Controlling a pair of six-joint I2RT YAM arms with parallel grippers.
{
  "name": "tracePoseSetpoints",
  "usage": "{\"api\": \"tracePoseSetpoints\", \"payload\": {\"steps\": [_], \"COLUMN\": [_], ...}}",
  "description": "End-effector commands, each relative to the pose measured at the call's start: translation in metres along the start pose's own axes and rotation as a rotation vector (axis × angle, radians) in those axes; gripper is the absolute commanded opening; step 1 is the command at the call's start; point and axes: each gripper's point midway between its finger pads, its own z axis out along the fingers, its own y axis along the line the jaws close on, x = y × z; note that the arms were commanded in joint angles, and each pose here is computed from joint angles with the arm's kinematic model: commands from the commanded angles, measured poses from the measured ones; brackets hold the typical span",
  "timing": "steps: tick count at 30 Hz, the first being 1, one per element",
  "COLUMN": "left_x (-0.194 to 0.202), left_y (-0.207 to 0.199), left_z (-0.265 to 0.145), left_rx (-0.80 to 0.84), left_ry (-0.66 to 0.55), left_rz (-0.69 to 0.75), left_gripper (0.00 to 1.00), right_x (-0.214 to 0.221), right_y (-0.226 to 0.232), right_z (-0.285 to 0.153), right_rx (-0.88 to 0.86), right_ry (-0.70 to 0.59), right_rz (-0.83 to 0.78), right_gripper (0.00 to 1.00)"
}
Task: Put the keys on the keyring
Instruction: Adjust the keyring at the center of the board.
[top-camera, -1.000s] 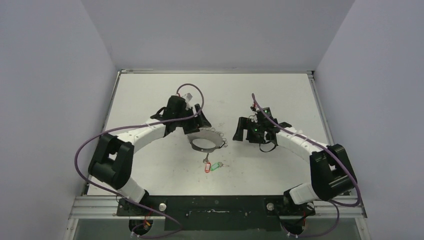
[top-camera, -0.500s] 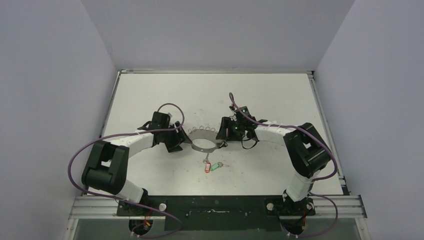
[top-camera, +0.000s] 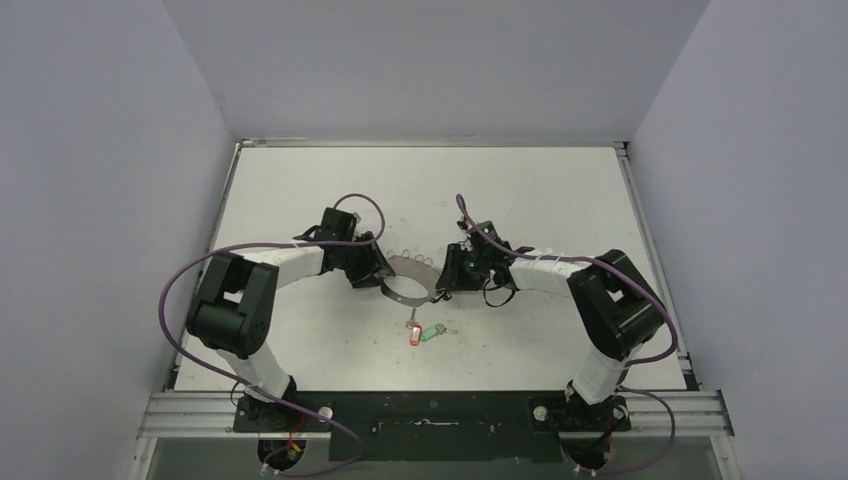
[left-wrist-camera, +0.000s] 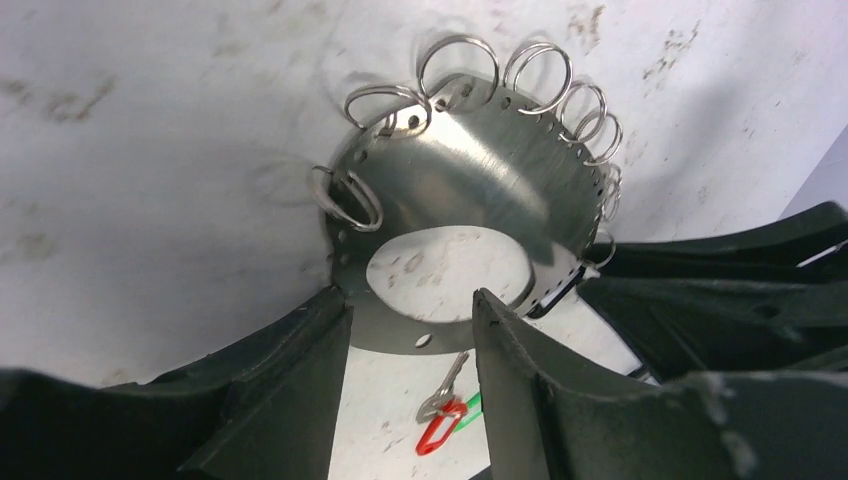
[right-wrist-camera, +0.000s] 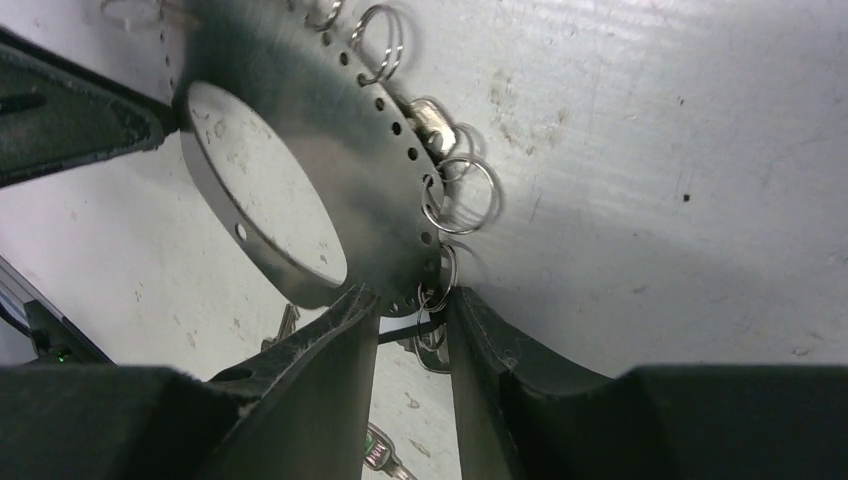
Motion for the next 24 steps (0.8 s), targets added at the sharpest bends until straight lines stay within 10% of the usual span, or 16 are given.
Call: {"api": "tracePoseSetpoints", "payload": {"steps": [1,15,24], "left_x": [-0.010,-0.028,0.005], "left_y": [-0.005,-0.012,0.006], "left_z": [0.018,0.009,-0.006], "left_rx": [-0.052,-0.165,-0.137], "left_ry": [-0.018,-0.034,0.001], "left_rz": [0.086,0.234,0.204], "left_gripper": [0.46,0.53,0.52], "right_x": [0.018,0.000,-0.024], "right_y": [-0.003,-0.016,-0.020], "right_z": [-0.009,-0.040,-0.040], "right_rx": [0.014,0.101,0.074], "right_ry": [0.023,-0.078,-0.095], "right_rz": [-0.010,-0.026,-0.004], "right_gripper": [0.33,0.61,0.61]}}
